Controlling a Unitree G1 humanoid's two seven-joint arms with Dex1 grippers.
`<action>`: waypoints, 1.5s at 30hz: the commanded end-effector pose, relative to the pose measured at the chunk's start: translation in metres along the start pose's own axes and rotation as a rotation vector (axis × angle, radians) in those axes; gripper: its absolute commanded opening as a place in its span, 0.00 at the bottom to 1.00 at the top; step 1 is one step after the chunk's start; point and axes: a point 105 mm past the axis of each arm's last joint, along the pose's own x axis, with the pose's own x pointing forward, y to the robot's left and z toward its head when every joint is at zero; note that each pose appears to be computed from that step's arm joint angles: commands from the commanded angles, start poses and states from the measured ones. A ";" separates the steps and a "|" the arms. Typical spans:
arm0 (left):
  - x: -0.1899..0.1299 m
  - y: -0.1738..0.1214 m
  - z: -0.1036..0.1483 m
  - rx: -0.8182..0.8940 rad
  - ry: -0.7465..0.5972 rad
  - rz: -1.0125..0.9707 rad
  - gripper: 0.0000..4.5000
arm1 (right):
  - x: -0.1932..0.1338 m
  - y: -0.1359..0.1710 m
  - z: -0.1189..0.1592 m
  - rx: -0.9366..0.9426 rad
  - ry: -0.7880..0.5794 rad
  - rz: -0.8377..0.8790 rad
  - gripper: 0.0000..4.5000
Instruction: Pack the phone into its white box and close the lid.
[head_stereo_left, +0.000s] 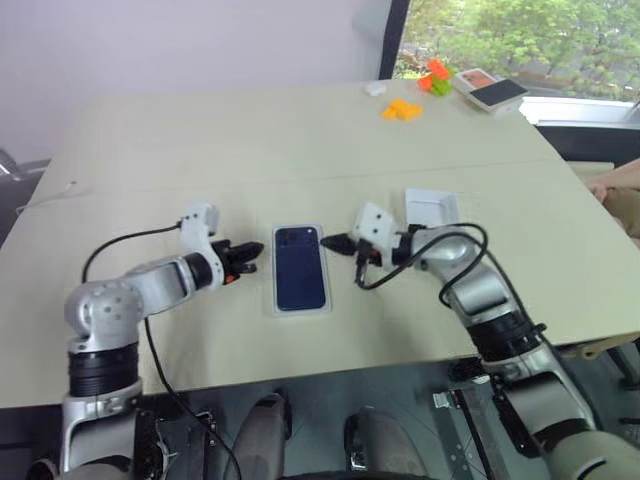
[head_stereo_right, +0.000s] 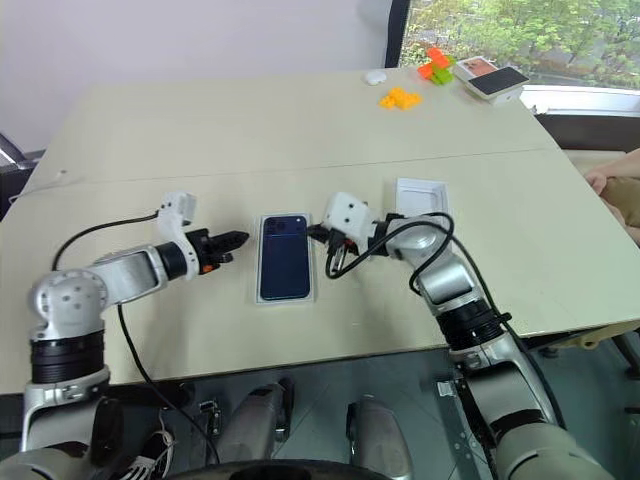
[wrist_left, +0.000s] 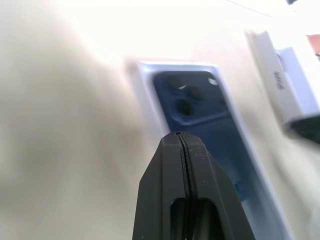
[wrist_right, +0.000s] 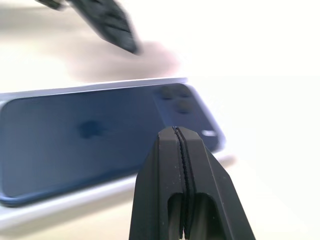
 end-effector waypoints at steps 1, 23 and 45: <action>-0.006 0.014 -0.010 0.002 0.025 0.051 0.00 | -0.008 -0.005 -0.005 -0.043 0.021 -0.001 0.01; 0.070 -0.072 -0.060 0.033 0.208 -0.200 0.00 | -0.020 0.000 -0.045 -0.231 0.206 0.034 0.01; 0.107 -0.123 -0.061 0.082 0.238 -0.351 0.00 | -0.059 -0.012 -0.063 -0.238 0.319 0.017 0.01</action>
